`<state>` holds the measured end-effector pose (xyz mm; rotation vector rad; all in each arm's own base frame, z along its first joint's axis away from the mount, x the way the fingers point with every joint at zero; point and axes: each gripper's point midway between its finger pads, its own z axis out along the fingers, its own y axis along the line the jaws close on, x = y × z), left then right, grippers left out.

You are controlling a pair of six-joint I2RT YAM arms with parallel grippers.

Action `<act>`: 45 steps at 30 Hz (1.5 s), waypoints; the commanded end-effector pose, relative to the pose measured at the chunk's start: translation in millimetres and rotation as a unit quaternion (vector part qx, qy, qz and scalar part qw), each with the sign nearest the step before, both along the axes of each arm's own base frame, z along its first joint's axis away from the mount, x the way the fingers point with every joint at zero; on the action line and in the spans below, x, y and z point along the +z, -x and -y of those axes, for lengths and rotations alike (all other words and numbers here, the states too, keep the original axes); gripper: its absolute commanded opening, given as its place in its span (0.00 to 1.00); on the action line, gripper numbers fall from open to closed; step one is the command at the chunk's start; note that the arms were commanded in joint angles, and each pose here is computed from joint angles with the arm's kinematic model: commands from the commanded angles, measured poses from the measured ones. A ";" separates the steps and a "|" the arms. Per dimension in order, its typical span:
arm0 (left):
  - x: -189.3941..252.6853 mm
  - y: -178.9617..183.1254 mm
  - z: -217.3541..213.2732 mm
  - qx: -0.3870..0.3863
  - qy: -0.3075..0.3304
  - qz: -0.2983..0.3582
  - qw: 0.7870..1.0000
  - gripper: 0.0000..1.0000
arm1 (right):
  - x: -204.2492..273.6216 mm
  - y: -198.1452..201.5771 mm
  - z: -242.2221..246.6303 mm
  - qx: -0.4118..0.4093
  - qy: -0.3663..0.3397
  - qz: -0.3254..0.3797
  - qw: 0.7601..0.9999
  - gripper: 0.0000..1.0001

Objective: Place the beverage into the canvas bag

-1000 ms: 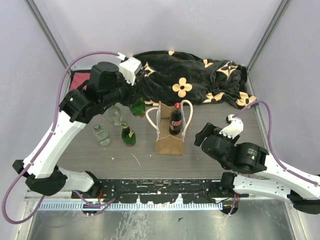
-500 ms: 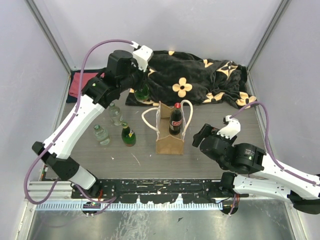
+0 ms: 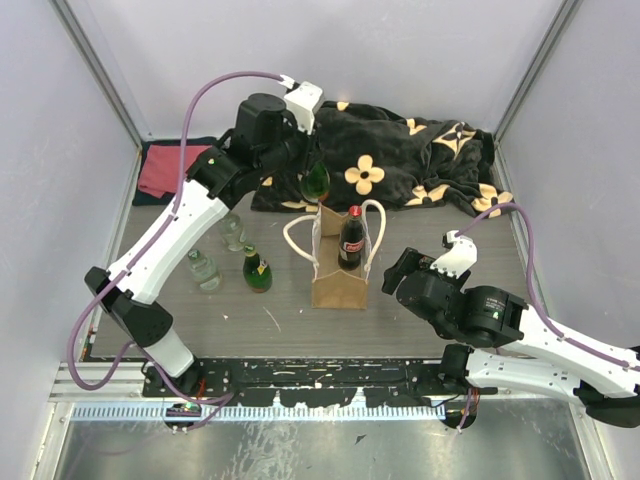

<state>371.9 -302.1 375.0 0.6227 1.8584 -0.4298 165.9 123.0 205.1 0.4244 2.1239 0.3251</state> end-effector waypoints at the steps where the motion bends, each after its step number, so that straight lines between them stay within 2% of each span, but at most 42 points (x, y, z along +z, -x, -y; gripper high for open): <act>1: 73.0 27.9 14.8 -0.031 0.107 0.071 0.991 0.00 | 7.4 -5.2 -3.2 -0.008 -0.014 0.017 1.000 1.00; 10: 46.5 47.6 28.8 -0.041 0.114 0.018 0.992 0.00 | 9.8 -5.7 -3.8 -0.007 -0.014 0.019 1.000 1.00; 18: 10.1 52.9 29.1 -0.040 0.096 0.002 0.995 0.00 | 7.1 -5.8 -3.8 -0.007 -0.008 0.017 1.000 1.00; 27: -13.2 45.3 39.2 -0.038 0.103 -0.011 0.994 0.00 | 2.5 -5.1 -1.8 -0.008 -0.004 0.015 1.000 1.00; 45: -94.1 16.9 52.5 -0.022 0.057 0.004 0.998 0.00 | -5.0 -5.6 -2.5 -0.010 0.009 0.009 1.000 1.00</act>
